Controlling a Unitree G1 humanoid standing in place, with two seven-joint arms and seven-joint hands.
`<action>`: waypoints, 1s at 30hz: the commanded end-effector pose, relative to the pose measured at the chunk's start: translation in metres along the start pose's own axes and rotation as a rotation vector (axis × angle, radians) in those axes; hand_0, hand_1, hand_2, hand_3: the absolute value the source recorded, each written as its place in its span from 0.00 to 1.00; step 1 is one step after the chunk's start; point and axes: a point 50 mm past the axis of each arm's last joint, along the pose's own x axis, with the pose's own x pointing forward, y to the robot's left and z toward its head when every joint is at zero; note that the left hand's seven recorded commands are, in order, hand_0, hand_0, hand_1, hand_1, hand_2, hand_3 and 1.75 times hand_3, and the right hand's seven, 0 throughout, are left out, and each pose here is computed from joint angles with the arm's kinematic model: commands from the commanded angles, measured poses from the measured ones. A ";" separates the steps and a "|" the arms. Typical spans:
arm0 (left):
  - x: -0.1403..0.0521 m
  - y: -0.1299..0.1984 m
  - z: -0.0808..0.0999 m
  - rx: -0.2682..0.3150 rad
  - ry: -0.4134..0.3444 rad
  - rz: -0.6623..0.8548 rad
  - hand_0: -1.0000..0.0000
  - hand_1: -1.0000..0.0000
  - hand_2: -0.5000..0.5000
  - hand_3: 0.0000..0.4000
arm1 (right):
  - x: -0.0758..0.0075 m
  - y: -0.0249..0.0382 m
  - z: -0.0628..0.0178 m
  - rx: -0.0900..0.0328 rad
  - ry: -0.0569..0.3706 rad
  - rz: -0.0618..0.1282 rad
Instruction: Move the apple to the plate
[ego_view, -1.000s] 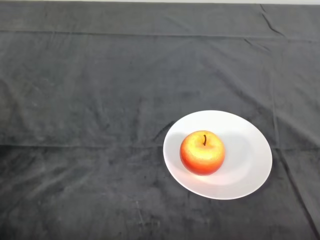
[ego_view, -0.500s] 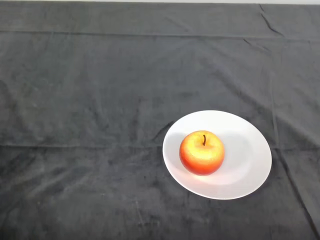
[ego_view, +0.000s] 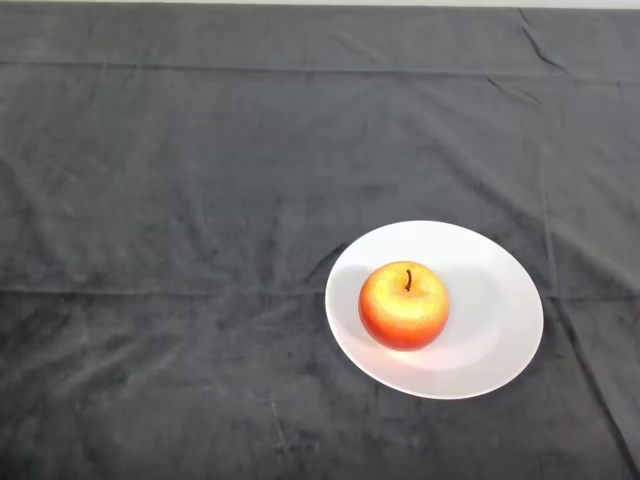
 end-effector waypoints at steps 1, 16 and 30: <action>0.005 0.016 0.006 0.034 -0.010 0.038 1.00 1.00 0.50 0.00 | -0.0083 0.0221 -0.0144 -0.005 0.050 0.058; 0.004 0.013 0.006 0.053 -0.011 0.034 1.00 1.00 0.50 0.00 | -0.0083 0.0221 -0.0144 -0.005 0.050 0.058; 0.004 0.012 0.005 0.062 -0.012 0.033 1.00 1.00 0.50 0.00 | -0.0083 0.0221 -0.0143 -0.005 0.050 0.058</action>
